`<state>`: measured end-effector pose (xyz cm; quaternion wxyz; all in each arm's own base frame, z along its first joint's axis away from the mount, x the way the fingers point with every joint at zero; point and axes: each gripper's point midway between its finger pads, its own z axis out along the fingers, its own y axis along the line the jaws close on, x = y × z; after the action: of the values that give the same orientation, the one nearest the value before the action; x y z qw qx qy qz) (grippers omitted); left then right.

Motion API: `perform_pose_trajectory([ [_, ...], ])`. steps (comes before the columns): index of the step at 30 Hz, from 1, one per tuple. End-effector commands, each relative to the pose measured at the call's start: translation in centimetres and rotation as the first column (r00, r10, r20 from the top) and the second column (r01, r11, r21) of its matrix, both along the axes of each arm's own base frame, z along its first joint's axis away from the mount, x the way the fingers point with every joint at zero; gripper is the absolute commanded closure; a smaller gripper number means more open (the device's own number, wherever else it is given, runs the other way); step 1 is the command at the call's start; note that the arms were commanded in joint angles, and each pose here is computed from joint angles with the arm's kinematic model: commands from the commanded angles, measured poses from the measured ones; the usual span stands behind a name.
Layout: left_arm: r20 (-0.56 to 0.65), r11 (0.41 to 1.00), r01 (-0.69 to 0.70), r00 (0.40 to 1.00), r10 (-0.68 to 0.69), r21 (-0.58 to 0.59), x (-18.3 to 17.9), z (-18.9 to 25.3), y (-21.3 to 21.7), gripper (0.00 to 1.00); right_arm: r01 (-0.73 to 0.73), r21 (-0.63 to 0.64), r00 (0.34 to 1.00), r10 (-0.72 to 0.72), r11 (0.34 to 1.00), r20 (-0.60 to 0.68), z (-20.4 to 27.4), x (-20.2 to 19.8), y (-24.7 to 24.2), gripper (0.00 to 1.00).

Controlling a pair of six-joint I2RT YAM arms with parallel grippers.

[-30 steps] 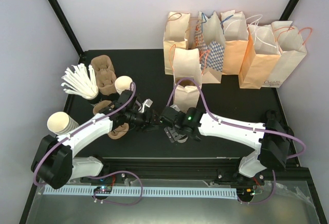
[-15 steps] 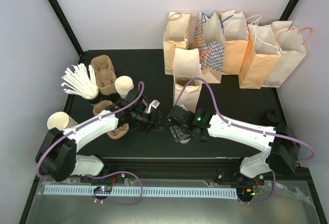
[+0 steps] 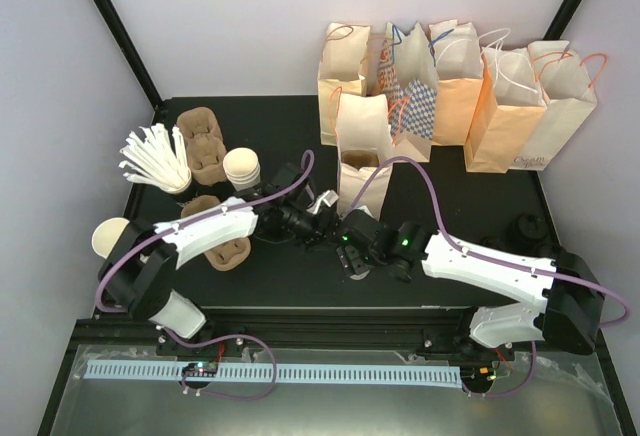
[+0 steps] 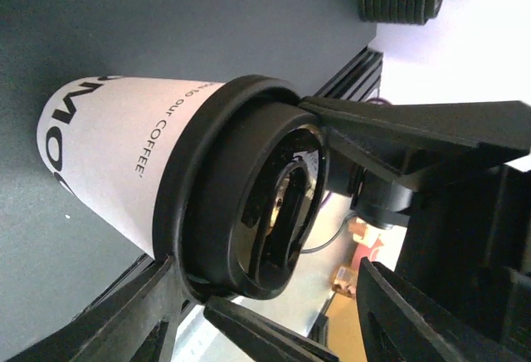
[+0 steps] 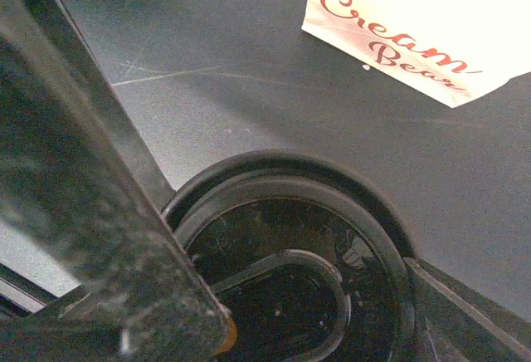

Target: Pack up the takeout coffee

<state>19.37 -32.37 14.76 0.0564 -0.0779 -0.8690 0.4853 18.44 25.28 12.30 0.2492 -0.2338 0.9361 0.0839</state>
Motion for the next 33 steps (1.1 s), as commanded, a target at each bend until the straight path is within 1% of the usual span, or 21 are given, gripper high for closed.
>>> perform_pose_trajectory([
  [1, 0.019, 0.998, 0.058, 0.998, -0.058, 0.012, -0.3, -0.2, -1.2, 0.41, -0.020, -0.021, 0.999, 0.019, 1.000, -0.038, -0.9, -0.9, -0.5, 0.16],
  [6, 0.025, 0.989, 0.067, 0.997, -0.071, 0.128, -0.5, -2.5, -0.6, 0.44, -0.018, -0.018, 1.000, 0.017, 1.000, -0.025, -0.1, -0.8, -0.8, 0.15],
  [16, 0.058, 0.965, 0.090, 0.993, -0.108, 0.245, -0.6, -4.0, -0.3, 0.45, -0.004, 0.038, 1.000, 0.004, 0.999, 0.008, 2.8, -0.8, -1.1, 0.06],
  [23, 0.061, 0.964, 0.091, 0.992, -0.109, 0.248, -0.5, -4.0, -0.7, 0.45, 0.007, 0.045, 1.000, -0.007, 0.999, 0.009, 3.3, -1.2, -1.9, 0.04],
  [28, 0.076, 0.975, 0.079, 0.992, -0.096, 0.208, -0.1, -2.7, -1.6, 0.45, 0.049, 0.059, 0.999, -0.048, 0.997, -0.014, 2.9, -1.3, -2.7, 0.05],
  [31, 0.075, 0.980, 0.074, 0.993, -0.089, 0.182, 0.1, -2.0, -2.1, 0.45, 0.076, 0.097, 0.997, -0.074, 0.992, -0.021, 3.9, -1.3, -3.2, 0.07],
  [33, 0.075, 0.983, 0.072, 0.993, -0.085, 0.167, 0.2, -1.4, -2.4, 0.45, 0.098, 0.134, 0.995, -0.092, 0.986, -0.048, 4.3, -1.4, -3.7, 0.09],
])
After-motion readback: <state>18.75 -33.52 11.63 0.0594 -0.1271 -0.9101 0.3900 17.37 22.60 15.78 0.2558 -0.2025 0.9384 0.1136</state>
